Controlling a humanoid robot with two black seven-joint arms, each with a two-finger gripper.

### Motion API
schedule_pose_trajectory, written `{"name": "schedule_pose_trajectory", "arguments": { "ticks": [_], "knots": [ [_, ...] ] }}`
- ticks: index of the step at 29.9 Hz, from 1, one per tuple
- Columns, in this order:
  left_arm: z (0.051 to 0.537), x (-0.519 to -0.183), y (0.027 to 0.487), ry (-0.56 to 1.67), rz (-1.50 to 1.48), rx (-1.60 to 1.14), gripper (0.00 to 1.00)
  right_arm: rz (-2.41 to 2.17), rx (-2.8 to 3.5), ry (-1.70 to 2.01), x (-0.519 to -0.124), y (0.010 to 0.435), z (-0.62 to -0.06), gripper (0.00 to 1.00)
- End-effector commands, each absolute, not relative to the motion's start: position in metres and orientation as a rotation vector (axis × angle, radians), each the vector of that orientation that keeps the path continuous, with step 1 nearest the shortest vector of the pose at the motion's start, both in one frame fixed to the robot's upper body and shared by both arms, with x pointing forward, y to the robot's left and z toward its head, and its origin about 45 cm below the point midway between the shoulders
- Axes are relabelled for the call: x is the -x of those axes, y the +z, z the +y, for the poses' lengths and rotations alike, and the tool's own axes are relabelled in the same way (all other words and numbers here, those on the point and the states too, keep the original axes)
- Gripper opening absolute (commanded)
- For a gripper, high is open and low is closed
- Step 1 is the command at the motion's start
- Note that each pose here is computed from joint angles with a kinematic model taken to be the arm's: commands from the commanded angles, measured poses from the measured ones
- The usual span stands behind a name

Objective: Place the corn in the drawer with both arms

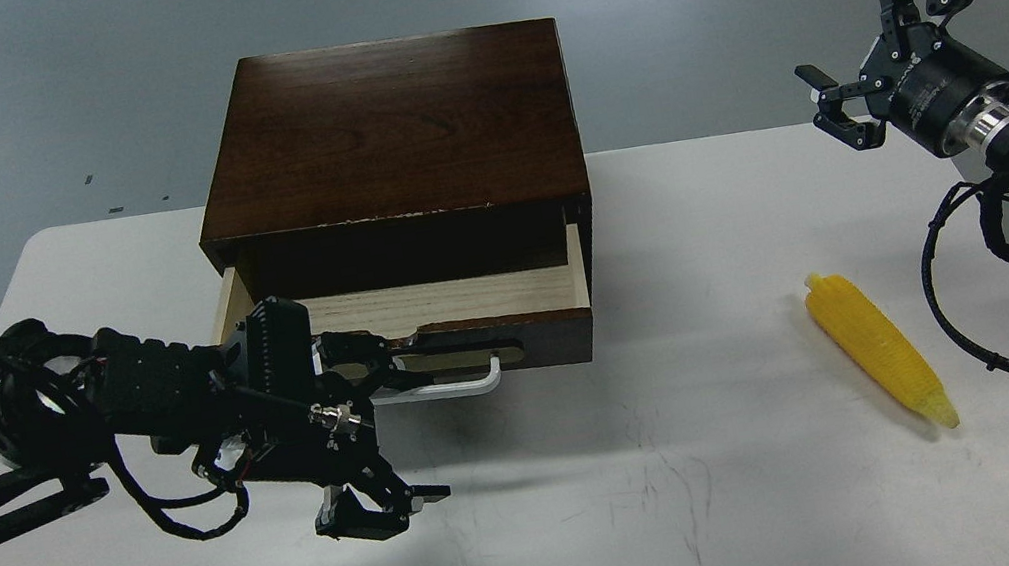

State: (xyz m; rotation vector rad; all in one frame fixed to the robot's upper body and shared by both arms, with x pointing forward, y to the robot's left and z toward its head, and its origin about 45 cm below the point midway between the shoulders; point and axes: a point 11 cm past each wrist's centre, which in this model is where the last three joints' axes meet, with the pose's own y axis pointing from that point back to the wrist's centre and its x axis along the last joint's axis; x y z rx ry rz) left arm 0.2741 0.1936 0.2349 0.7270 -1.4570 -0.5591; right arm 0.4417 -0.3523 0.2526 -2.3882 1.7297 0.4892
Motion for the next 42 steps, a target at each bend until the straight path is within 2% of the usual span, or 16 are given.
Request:
{"name": "schedule_pose_trajectory", "arguments": {
  "ticks": [1, 22, 33, 42],
  "knots": [
    [0.191, -0.279, 0.241, -0.539, -1.476, -0.723, 0.98, 1.745, 2.383, 0.491, -0.442, 0.251, -0.356, 1.00],
    [0.190, -0.285, 0.248, -0.504, -1.504, -0.718, 0.98, 1.751, 2.380, 0.493, -0.442, 0.250, -0.357, 1.00],
    [0.182, -0.285, 0.287, -0.390, -1.670, -0.590, 0.98, 1.746, 2.384, 0.490, -0.442, 0.250, -0.356, 1.00],
    [0.200, -0.299, 0.321, -0.258, -1.796, -0.579, 0.98, 1.741, 2.391, 0.494, -0.442, 0.250, -0.355, 1.00]
  ]
}}
